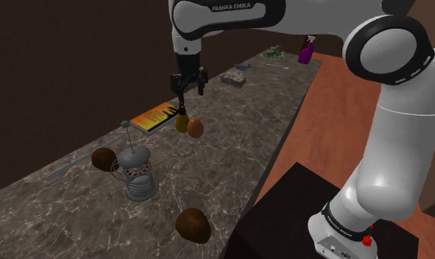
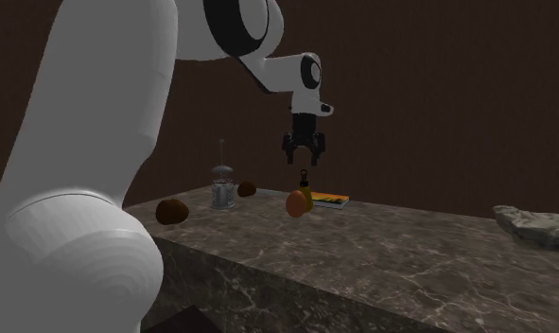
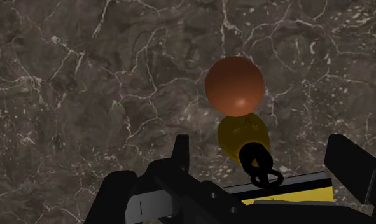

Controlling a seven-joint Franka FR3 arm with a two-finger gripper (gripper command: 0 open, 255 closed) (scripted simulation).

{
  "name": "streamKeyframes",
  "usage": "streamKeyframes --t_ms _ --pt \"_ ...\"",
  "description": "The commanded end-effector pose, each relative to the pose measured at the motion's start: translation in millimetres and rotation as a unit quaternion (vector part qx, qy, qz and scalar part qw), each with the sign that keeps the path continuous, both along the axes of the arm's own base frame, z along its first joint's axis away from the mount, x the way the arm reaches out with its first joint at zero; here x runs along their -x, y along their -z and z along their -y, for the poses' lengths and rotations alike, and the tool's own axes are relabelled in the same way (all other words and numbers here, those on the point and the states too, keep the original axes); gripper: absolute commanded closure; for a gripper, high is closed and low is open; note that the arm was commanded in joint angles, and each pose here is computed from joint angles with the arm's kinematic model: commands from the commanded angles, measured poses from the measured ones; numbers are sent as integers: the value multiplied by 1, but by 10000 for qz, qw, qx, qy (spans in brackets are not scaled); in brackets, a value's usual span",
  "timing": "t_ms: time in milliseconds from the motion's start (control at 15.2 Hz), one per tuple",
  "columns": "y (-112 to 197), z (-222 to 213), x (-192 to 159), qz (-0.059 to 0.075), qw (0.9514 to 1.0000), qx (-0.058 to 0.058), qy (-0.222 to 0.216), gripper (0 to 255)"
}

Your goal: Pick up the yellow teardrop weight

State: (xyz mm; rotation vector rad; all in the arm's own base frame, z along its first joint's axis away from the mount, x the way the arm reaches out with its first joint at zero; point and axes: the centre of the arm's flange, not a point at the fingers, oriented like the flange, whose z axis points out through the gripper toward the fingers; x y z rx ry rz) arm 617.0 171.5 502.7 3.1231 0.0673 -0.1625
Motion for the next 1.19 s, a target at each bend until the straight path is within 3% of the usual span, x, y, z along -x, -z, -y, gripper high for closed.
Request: streamKeyframes --t_ms 0,132,726,792,1122 --pt "8 -12 -23 -2 10000 -2 27 0" --pt "11 -18 -37 -3 10000 -3 39 0" --pt "51 -18 -37 -3 10000 -3 39 0" --pt "51 -18 -37 -3 10000 -4 39 255" --pt "50 -18 -37 -3 10000 -3 39 255"
